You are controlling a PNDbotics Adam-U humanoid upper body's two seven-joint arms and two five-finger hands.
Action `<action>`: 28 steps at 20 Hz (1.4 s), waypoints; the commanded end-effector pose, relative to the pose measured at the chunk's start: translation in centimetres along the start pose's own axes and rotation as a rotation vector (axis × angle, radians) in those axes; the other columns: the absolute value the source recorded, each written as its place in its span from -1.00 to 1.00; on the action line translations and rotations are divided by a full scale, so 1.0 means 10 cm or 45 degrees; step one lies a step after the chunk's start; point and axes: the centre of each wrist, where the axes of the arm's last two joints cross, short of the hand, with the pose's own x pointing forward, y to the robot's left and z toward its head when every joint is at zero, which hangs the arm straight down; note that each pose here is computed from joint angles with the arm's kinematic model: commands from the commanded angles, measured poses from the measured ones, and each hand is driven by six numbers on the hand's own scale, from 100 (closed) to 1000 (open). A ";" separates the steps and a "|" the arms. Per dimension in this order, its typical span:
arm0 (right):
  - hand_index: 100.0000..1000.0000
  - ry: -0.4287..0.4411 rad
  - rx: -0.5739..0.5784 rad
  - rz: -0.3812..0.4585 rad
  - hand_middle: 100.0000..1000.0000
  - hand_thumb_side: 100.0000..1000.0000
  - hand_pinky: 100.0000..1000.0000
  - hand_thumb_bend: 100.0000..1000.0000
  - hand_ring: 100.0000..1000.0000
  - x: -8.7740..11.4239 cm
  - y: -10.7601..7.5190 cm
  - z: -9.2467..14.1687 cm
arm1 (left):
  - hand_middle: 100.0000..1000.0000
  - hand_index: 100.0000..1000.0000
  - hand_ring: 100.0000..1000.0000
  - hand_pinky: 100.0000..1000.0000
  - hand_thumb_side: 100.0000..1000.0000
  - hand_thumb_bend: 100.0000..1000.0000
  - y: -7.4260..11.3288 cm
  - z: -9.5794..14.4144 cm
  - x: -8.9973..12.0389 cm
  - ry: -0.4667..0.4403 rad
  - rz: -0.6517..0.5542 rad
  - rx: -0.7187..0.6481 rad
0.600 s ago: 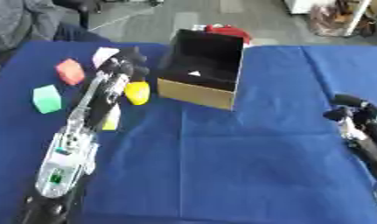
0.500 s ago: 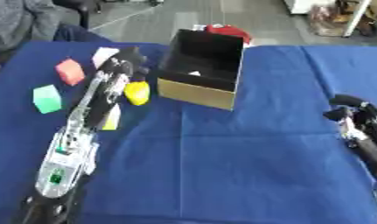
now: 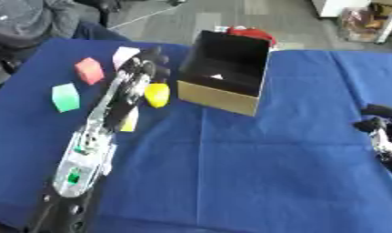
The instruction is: Pick up objects on the table and place them in the box.
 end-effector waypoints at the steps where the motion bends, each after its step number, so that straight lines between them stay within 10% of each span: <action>1: 0.56 -0.036 -0.002 0.016 0.41 -0.25 0.47 -1.00 0.26 0.07 -0.03 -0.04 | 0.47 0.80 0.46 0.51 0.30 -1.00 0.03 -0.04 0.07 -0.032 -0.024 0.005; 5: 0.56 -0.031 -0.002 0.017 0.41 -0.25 0.47 -1.00 0.26 0.06 -0.04 -0.03 | 0.46 0.78 0.44 0.51 0.08 -1.00 0.21 -0.17 0.20 -0.070 -0.147 0.043; 13: 0.56 -0.002 0.003 0.037 0.42 -0.25 0.47 -1.00 0.26 0.03 -0.06 0.02 | 0.49 0.74 0.47 0.55 -0.68 -1.00 1.13 -0.74 0.82 -0.040 -1.036 0.135; 19: 0.56 0.018 0.016 0.051 0.42 -0.25 0.47 -1.00 0.26 0.00 -0.08 0.05 | 0.64 0.82 0.56 0.63 -0.65 -0.71 1.81 -0.96 0.63 0.487 -1.655 -0.215; 28: 0.56 0.025 0.021 0.056 0.42 -0.25 0.47 -1.00 0.26 -0.02 -0.08 0.06 | 0.69 0.85 0.61 0.67 -0.37 -0.11 2.24 -0.91 -0.05 1.182 -1.793 -0.523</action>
